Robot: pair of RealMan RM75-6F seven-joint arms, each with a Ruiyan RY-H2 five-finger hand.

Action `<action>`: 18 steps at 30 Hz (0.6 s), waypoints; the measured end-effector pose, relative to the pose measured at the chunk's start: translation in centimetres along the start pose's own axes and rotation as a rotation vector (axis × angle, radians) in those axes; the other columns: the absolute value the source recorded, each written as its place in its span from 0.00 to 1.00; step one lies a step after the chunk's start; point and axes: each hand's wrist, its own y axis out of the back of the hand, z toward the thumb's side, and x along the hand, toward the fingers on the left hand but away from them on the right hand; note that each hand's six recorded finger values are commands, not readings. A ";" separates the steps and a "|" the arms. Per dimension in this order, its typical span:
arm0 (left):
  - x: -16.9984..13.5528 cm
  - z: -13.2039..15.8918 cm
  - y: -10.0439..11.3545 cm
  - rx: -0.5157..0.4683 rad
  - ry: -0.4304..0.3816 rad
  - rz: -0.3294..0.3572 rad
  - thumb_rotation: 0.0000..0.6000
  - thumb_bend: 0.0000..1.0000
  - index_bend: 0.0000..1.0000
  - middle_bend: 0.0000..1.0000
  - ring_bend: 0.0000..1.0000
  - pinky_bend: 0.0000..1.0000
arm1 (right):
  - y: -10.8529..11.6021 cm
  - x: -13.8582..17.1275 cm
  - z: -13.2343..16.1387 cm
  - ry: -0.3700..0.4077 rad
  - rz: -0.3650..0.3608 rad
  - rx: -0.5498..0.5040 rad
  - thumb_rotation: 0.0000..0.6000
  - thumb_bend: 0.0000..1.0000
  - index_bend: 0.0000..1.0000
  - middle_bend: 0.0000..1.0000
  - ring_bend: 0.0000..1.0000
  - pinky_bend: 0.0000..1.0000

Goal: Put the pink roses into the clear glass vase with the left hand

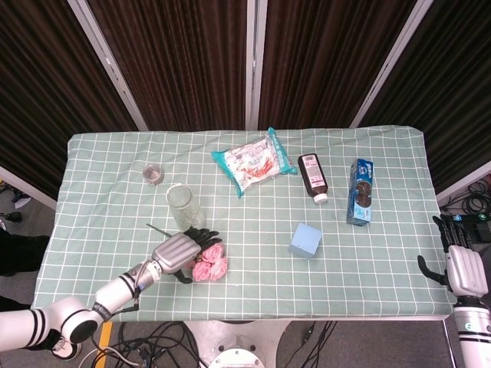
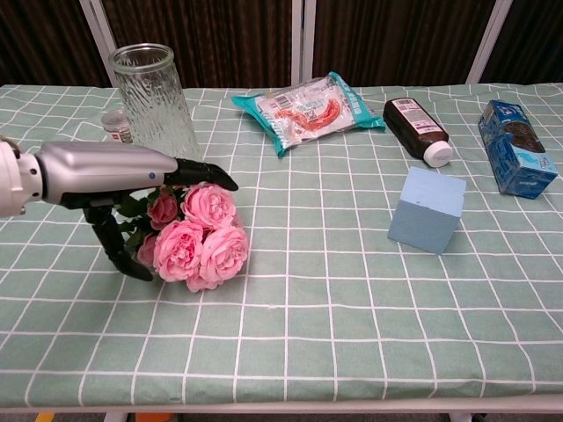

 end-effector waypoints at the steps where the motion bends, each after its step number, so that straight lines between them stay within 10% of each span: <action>1: 0.1 0.0 -0.2 -0.010 -0.002 -0.009 1.00 0.00 0.05 0.00 0.00 0.13 | 0.0 0.0 -0.1 -0.002 0.001 0.000 1.00 0.30 0.00 0.00 0.00 0.00; 18: 2.9 1.2 -0.8 -0.096 -0.042 -0.006 1.00 0.00 0.07 0.02 0.03 0.24 | 0.0 0.0 -0.7 -0.017 0.001 -0.011 1.00 0.30 0.00 0.00 0.00 0.00</action>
